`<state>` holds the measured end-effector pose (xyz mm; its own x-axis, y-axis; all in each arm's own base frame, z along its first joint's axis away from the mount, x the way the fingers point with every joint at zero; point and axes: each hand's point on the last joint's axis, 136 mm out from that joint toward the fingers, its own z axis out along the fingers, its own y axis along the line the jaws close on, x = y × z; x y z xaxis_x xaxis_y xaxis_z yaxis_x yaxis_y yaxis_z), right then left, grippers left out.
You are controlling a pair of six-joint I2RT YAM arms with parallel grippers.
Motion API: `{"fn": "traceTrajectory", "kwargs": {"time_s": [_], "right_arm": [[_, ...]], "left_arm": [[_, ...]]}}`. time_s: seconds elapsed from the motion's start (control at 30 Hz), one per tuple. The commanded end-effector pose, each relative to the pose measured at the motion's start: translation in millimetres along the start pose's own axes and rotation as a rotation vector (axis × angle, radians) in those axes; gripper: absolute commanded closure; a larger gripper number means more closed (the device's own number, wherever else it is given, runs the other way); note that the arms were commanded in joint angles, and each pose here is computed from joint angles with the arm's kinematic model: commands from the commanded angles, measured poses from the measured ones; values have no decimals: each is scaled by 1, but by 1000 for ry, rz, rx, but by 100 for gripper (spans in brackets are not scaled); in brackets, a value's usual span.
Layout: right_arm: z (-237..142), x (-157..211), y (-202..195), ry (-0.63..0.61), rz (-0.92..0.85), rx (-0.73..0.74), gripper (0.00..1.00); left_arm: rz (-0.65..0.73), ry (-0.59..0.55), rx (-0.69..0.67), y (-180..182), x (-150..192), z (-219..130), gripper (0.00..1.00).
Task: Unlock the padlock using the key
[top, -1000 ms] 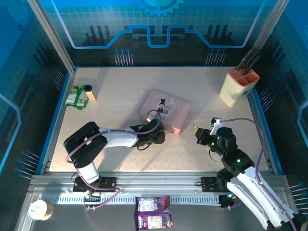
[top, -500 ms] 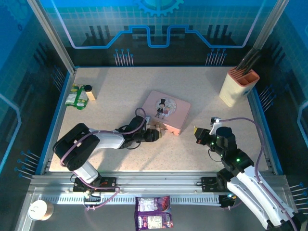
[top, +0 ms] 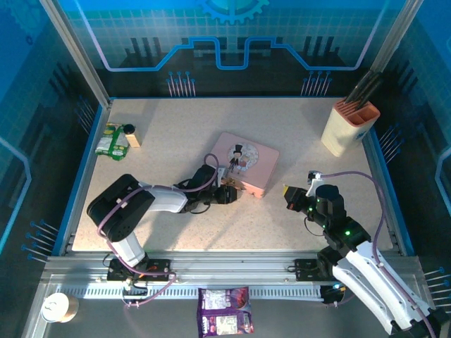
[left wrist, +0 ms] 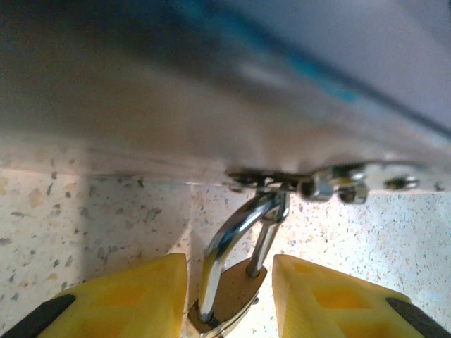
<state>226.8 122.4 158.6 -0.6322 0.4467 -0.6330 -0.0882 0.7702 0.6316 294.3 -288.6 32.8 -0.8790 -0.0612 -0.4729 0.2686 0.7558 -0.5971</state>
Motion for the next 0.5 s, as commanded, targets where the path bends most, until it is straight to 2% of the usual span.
{"fn": "traceTrajectory", "kwargs": {"time_s": [0.0,0.47], "right_arm": [[0,-6,5,-18,12,-27,100],[10,6,4,17,47,-49,100]], "left_arm": [[27,20,11,-4,-1,4,66],[72,-19,-35,-14,-2,-3,92]]}}
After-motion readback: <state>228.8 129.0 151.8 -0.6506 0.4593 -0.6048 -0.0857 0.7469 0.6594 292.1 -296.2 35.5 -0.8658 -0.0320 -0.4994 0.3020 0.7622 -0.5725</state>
